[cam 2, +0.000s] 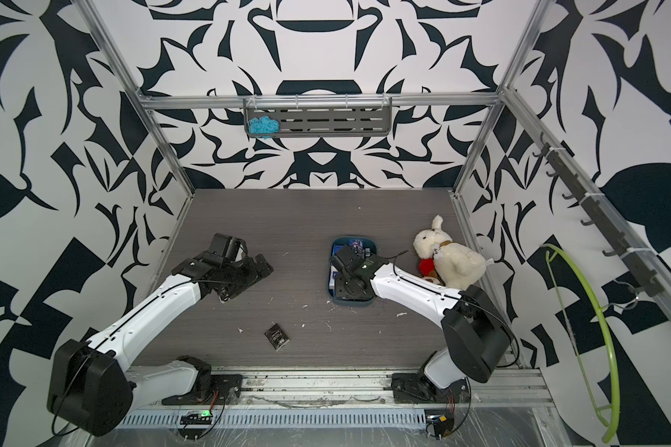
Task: Put the pocket tissues into the storage box
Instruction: Place the pocket tissues in the storage box, then pick up the pocket tissues from the center of the board.
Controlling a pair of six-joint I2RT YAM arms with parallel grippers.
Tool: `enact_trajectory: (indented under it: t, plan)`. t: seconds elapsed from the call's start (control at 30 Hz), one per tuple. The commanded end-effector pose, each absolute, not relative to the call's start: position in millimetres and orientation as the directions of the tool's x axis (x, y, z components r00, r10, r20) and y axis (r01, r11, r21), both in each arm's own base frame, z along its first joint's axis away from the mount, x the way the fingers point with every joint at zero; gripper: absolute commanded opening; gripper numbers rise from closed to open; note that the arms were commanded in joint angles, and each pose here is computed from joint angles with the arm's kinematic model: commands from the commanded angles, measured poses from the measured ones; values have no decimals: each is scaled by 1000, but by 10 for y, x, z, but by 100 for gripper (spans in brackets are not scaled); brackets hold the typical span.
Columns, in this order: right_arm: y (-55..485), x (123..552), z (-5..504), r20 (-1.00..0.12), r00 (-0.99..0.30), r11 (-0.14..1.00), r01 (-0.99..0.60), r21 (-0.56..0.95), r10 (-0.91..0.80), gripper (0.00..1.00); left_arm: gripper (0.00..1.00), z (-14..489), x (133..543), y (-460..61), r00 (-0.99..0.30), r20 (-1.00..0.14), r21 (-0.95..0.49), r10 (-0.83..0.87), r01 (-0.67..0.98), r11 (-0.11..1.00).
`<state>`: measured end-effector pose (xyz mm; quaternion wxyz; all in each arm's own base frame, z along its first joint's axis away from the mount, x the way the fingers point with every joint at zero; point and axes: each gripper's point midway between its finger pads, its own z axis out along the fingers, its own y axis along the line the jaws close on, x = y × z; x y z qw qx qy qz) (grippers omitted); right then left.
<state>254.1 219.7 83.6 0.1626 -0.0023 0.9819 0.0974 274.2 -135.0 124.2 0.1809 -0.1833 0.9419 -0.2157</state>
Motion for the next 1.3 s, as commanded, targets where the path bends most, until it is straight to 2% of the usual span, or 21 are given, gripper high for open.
enact_trajectory:
  t: [0.0,0.27,0.5,0.63,0.77,0.97,1.27]
  plan:
    - [2178,2555,1088,-359,-933,976,-49,210,31,59,100,1298,2770,-1257,-866,-271,-459,-421,-268,847]
    - [2129,2614,1468,-445,-894,969,-63,238,51,60,100,1350,2891,-1197,-871,-260,-466,-417,-265,844]
    - [2358,2827,1530,-446,-895,963,-95,250,27,60,100,1365,2900,-1170,-869,-269,-454,-414,-265,851]
    - [2466,2898,1631,-450,-892,954,-92,287,50,60,99,1317,2847,-1009,-861,-273,-389,-430,-310,867]
    - [2512,2953,1622,-450,-890,950,-69,306,80,60,99,1222,2779,-764,-854,-291,-263,-431,-361,895]
    - [2586,2883,1524,-402,-913,940,-81,331,63,61,99,1139,2803,-446,-789,-267,-262,-554,-493,829]
    - [2484,2840,1510,-386,-923,947,-118,300,7,61,99,825,2890,-67,-789,-230,-63,-569,-572,818]
